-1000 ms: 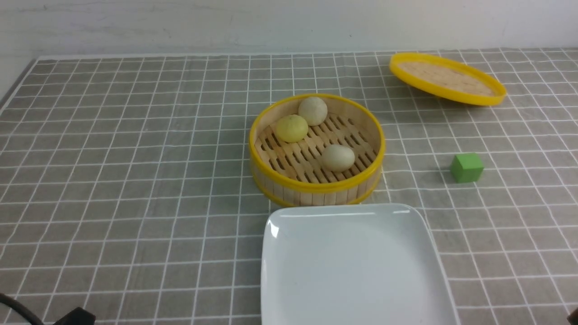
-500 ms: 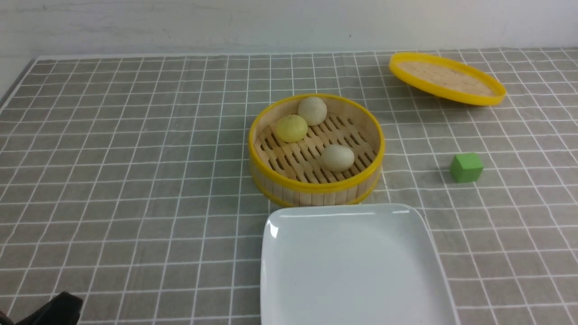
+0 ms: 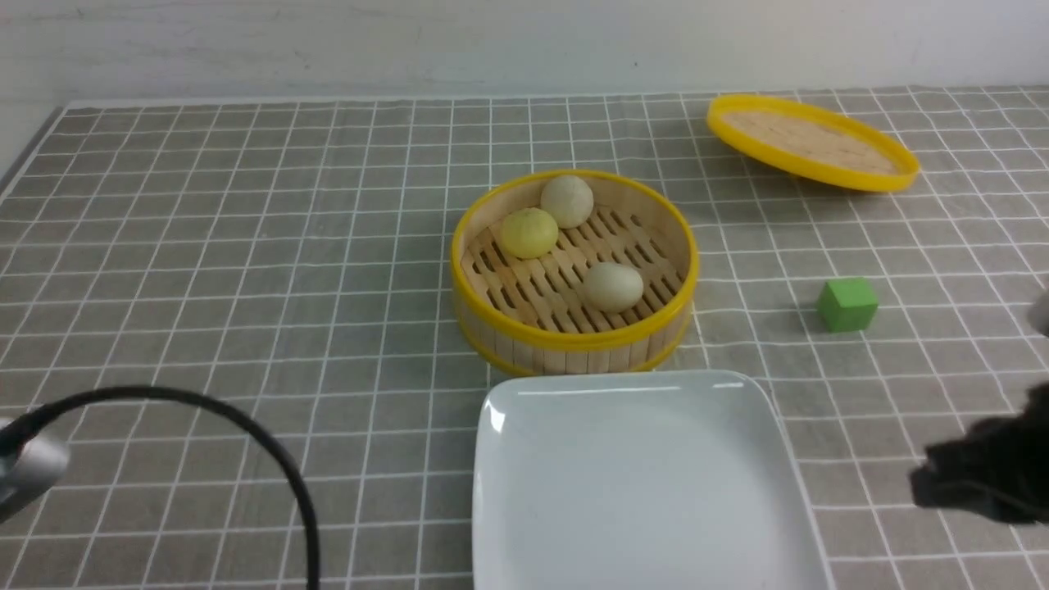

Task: Put the steamed buns into the plate on the grey tablecloth.
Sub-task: 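Reach toward a bun in the bamboo steamer with the right gripper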

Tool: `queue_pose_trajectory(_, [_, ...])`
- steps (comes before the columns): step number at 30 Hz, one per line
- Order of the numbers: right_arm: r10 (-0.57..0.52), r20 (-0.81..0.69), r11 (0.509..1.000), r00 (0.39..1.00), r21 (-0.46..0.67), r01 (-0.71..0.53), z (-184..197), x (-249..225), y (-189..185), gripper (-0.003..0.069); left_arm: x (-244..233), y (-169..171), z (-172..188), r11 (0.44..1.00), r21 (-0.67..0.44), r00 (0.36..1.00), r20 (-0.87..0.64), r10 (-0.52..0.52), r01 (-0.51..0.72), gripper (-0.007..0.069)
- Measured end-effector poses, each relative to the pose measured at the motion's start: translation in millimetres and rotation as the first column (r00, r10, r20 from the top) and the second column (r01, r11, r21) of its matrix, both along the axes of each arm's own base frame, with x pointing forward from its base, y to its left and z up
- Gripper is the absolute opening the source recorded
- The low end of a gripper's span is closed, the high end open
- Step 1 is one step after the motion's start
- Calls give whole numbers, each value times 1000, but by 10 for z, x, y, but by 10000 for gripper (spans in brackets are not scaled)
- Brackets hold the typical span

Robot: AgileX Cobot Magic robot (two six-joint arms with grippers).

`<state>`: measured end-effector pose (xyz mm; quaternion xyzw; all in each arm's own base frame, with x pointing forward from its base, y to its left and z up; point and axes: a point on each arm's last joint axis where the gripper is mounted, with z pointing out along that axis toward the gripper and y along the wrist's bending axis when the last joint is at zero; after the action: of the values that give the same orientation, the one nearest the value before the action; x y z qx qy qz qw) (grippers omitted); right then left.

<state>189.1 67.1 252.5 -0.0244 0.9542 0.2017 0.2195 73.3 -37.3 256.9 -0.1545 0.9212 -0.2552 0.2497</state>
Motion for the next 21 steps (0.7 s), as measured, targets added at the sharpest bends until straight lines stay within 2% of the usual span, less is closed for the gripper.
queue_pose_trajectory(3, [106, -15, 994, 994, -18, -106, 46, 353, 203, 113, 213, -7, 10, 996, 54, 997, -41, -62, 64, 16])
queue_pose_trajectory(4, [160, -21, 987, 987, -28, -161, 77, 574, 356, 173, 309, -11, 19, 993, 74, 995, -52, -89, 93, 34])
queue_pose_trajectory(5, [183, -18, 982, 983, -33, -184, 100, 697, 436, 196, 357, -13, 18, 991, 83, 993, -61, -101, 106, 46])
queue_pose_trajectory(9, [268, 1, 961, 963, -67, -268, 180, 1077, 732, 279, 468, -17, -22, 989, 90, 990, -86, -108, 116, 104])
queue_pose_trajectory(17, [372, 54, 922, 927, -136, -362, 133, 1848, 1291, 309, 534, -14, -50, 990, 94, 991, -89, -99, 107, 265])
queue_pose_trajectory(21, [371, 68, 918, 926, -177, -354, -59, 2207, 1445, 309, 539, -14, -48, 990, 95, 992, -83, -98, 106, 293])
